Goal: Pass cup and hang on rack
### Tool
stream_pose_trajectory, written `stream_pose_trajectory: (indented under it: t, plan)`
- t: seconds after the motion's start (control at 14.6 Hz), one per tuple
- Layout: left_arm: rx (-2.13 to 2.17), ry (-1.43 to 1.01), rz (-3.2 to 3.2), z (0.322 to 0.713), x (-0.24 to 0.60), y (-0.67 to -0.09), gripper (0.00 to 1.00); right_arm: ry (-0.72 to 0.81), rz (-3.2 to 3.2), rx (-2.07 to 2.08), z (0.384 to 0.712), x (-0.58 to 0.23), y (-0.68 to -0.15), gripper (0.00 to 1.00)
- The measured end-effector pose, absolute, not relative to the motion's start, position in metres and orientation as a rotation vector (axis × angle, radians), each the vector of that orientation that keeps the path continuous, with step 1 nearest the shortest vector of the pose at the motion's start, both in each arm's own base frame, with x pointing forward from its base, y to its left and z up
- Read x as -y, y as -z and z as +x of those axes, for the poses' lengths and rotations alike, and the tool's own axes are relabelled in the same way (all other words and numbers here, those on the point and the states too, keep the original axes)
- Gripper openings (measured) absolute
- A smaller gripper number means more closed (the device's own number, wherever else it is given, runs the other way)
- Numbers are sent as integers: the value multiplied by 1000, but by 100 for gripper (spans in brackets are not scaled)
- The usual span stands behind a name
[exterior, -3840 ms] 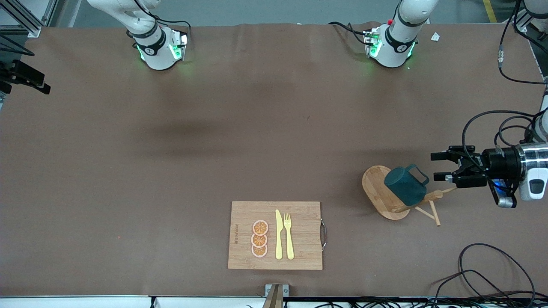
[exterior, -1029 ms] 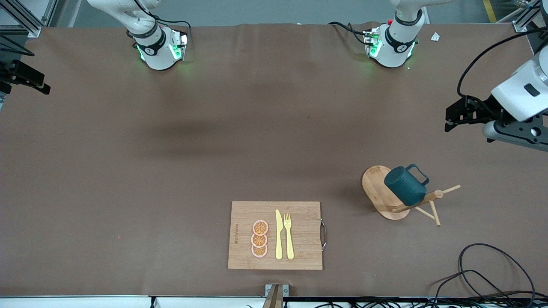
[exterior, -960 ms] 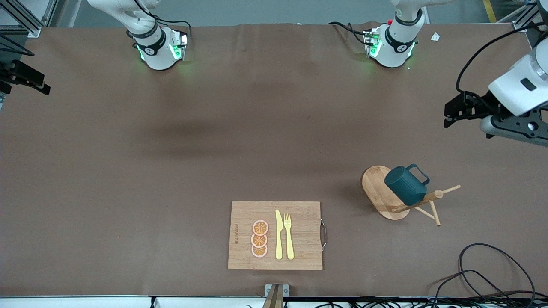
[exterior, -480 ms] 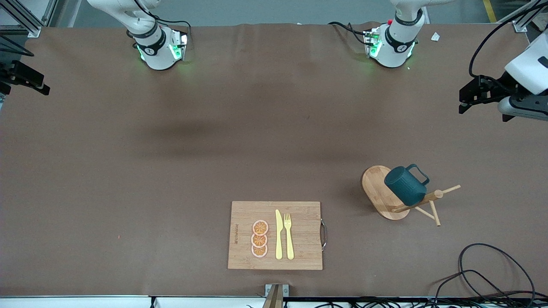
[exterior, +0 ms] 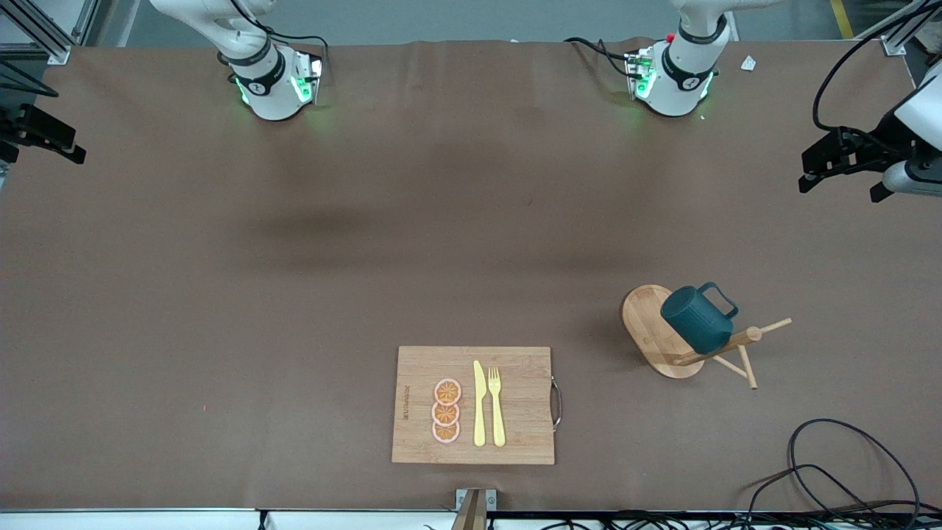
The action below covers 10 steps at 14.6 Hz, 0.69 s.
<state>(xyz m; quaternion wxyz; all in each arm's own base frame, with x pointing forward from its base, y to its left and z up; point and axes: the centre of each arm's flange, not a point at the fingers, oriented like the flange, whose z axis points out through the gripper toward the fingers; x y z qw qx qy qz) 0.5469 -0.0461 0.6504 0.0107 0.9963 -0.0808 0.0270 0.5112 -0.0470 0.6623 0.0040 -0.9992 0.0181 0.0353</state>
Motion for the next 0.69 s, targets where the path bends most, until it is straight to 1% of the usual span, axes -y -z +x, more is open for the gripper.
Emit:
stream_pose_trajectory:
  t: [0.69]
  plan:
    - [275,-122,3103,553,58,-651,100,-111,-3131,-57,511,47,-662,100]
